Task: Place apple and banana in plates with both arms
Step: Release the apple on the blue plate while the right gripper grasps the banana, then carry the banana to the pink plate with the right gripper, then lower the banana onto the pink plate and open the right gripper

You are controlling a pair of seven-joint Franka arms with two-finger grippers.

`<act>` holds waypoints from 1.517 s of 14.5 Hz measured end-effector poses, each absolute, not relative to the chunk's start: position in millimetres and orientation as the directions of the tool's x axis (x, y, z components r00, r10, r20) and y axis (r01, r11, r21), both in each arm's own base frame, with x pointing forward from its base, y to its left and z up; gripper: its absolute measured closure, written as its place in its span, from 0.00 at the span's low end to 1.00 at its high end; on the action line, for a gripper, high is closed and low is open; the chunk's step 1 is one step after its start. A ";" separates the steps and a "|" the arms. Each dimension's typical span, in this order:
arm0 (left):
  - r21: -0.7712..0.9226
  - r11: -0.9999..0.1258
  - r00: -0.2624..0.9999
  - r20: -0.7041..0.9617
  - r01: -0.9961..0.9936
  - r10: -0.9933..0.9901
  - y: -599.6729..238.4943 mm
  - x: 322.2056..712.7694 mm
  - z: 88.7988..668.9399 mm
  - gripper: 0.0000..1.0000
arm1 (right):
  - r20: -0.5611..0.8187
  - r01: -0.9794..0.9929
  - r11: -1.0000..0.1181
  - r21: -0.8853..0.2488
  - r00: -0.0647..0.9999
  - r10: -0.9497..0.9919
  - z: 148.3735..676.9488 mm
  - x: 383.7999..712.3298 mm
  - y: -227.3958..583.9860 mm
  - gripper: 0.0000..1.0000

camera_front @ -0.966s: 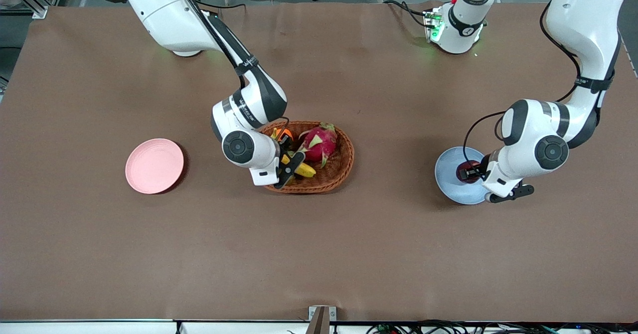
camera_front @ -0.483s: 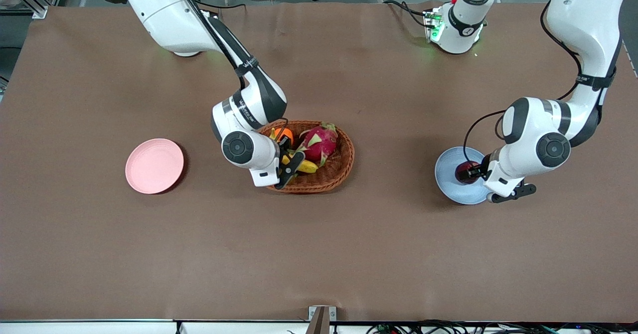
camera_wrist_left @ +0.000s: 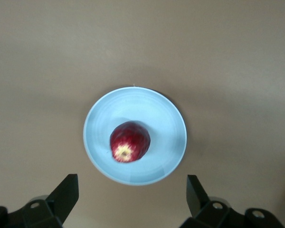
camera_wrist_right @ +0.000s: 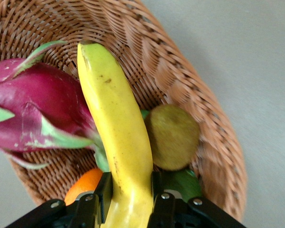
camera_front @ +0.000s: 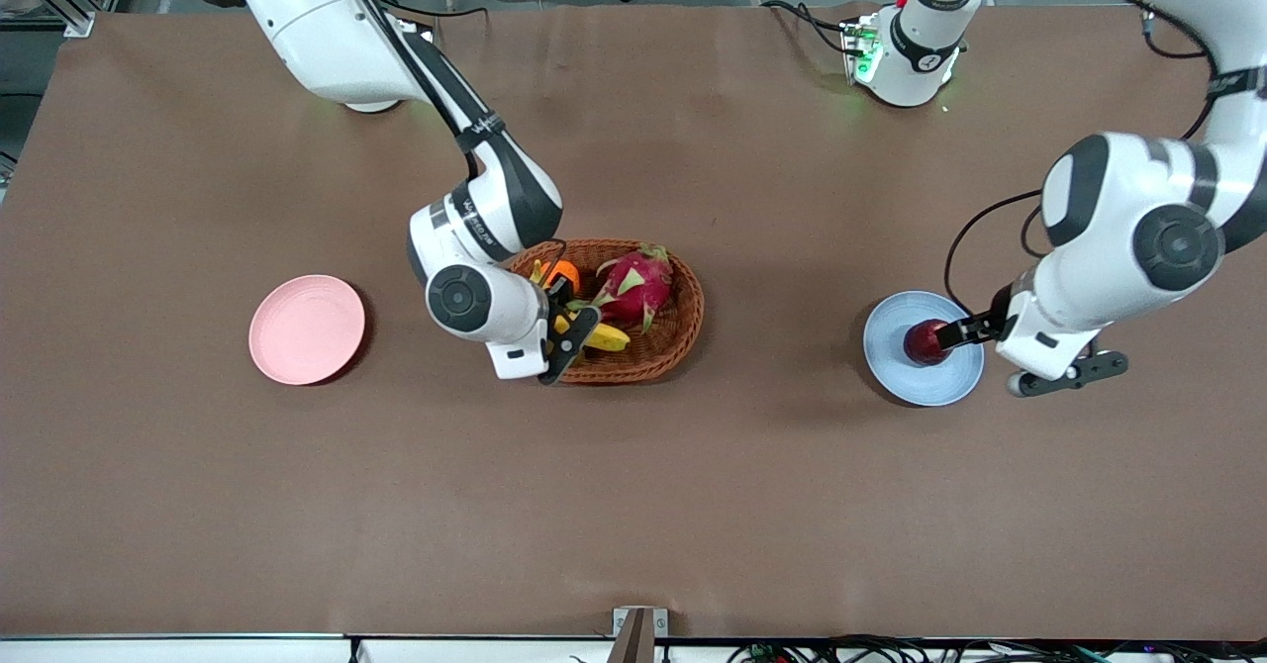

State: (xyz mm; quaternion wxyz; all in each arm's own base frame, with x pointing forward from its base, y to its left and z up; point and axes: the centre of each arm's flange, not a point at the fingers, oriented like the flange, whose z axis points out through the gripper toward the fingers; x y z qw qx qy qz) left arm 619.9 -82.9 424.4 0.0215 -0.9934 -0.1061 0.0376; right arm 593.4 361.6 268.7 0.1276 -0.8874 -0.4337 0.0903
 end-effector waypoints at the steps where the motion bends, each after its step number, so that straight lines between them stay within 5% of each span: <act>1: -0.057 -0.979 0.977 -0.072 0.198 0.202 -80.7 621.0 451.2 0.00 | -0.067 0.733 -0.601 -0.318 0.615 0.786 279.5 602.2 349.3 0.62; 7: -0.061 -0.992 0.991 -0.069 0.108 0.112 -63.1 615.4 568.9 0.00 | -0.178 0.555 -0.758 -0.341 0.754 0.632 358.9 648.8 210.3 0.62; 11: -0.078 -0.996 0.997 -0.049 0.049 0.053 -55.0 587.2 619.6 0.00 | -0.245 0.359 -0.880 -0.311 0.864 0.439 349.2 669.6 57.2 0.62; 16: -0.030 -0.999 0.998 -0.056 -0.033 -0.031 -42.9 548.2 663.9 0.00 | -0.304 0.147 -0.945 -0.291 0.923 0.237 287.6 647.0 -80.0 0.62; 22: 0.013 -1.000 0.994 -0.104 -0.025 -0.026 -47.9 519.1 651.4 0.00 | -0.404 0.061 -0.945 -0.320 0.894 0.195 233.9 605.8 -104.4 0.62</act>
